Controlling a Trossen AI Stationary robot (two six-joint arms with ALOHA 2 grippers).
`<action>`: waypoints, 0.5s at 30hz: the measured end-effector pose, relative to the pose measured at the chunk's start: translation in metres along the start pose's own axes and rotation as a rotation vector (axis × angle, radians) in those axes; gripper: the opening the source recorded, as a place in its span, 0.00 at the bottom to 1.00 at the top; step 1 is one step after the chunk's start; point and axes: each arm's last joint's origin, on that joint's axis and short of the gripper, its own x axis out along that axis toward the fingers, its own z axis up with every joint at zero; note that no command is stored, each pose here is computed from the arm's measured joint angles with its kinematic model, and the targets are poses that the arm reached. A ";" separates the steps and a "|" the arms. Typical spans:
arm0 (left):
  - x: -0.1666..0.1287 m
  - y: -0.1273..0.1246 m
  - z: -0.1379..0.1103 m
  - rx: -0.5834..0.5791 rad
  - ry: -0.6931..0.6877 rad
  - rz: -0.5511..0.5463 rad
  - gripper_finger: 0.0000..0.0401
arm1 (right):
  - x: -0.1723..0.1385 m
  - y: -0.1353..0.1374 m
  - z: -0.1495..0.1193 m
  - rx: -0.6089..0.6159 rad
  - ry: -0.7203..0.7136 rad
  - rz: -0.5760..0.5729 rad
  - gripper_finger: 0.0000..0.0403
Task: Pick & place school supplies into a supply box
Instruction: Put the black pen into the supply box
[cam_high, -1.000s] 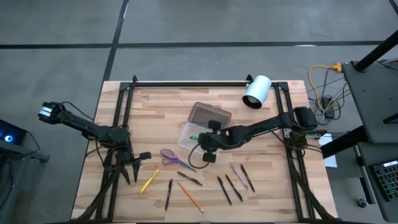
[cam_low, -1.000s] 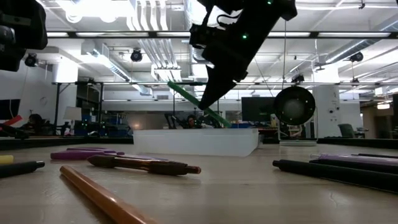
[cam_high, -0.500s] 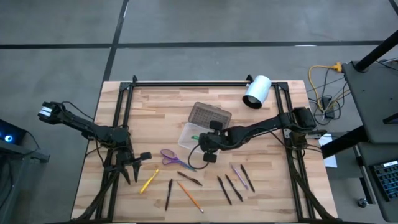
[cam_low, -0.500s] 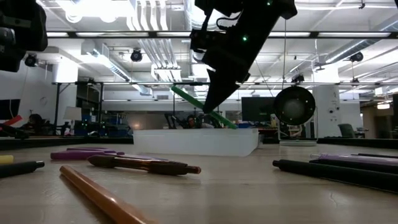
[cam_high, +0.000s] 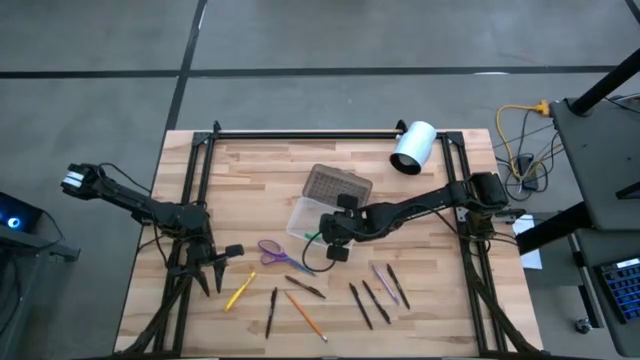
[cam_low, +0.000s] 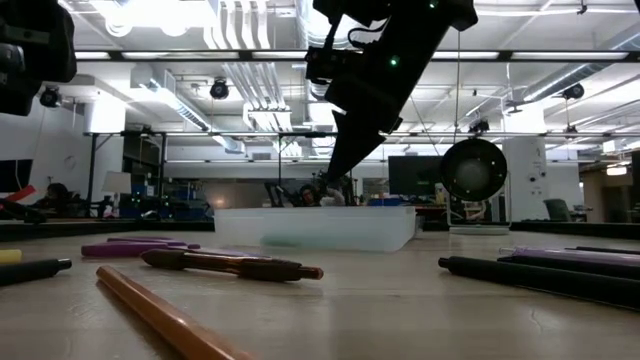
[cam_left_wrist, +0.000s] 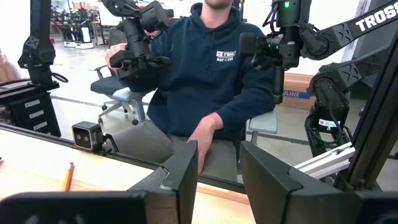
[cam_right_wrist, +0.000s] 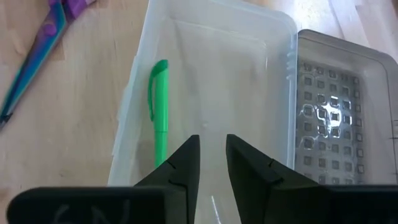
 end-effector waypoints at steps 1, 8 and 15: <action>0.000 0.000 0.000 0.000 0.000 0.000 0.26 | 0.000 0.000 0.000 -0.001 0.000 0.003 0.19; 0.000 0.000 0.000 0.000 0.000 0.000 0.26 | -0.013 0.001 0.005 -0.030 0.053 0.000 0.18; 0.000 0.000 -0.001 -0.001 0.001 0.000 0.26 | -0.029 0.006 0.012 0.086 0.099 0.003 0.16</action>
